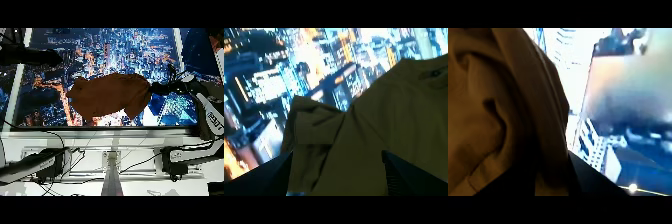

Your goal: Fold the clothes and pants, and hang the long-sleeved shirts on hangers.

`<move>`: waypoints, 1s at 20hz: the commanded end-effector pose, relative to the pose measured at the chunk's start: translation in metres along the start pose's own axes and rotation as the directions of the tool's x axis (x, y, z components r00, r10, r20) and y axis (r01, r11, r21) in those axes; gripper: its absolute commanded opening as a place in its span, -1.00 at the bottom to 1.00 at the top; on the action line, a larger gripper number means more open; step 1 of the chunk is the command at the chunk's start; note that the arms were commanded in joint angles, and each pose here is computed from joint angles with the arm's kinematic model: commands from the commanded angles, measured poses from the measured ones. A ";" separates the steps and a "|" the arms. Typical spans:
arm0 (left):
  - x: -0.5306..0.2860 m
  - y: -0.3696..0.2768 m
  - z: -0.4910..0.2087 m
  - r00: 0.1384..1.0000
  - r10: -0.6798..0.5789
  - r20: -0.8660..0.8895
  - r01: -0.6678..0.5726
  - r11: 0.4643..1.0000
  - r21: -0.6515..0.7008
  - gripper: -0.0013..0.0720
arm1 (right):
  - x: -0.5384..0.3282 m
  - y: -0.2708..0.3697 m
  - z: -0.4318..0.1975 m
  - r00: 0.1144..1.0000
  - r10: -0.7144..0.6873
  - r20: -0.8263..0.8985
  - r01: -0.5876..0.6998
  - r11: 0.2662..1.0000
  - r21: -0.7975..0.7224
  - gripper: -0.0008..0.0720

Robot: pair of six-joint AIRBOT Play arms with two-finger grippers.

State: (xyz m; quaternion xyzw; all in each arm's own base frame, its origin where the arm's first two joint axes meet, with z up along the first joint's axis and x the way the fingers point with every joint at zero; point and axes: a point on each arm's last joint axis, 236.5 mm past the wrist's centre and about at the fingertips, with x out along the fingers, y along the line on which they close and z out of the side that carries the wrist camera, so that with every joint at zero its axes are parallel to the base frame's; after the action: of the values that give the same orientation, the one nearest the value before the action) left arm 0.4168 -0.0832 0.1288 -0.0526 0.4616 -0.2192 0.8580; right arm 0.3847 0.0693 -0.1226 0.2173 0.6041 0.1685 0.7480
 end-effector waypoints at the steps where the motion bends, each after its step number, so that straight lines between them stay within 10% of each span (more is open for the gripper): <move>1: 0.020 0.000 -0.035 0.985 -0.055 -0.165 0.051 0.998 -0.032 0.79 | 0.000 0.012 -0.013 0.997 0.039 -0.062 -0.047 0.991 -0.123 -0.90; 13: 0.114 0.017 -0.209 0.909 -0.182 -0.376 0.052 0.942 -0.330 0.76 | -0.068 0.016 0.041 0.970 -0.113 0.215 0.183 0.922 -0.341 -0.93; 20: 0.120 0.057 -0.213 0.931 -0.041 -0.362 -0.052 0.969 -0.242 0.76 | -0.068 0.016 0.041 0.971 -0.110 0.214 0.179 0.924 -0.338 -0.93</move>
State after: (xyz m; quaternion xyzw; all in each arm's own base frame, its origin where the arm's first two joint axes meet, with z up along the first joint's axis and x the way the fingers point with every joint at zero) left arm 0.3136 -0.0772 -0.0903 -0.1492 0.6434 -0.1849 0.7277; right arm 0.4098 0.0432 -0.0515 0.0491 0.5052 0.1978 0.8386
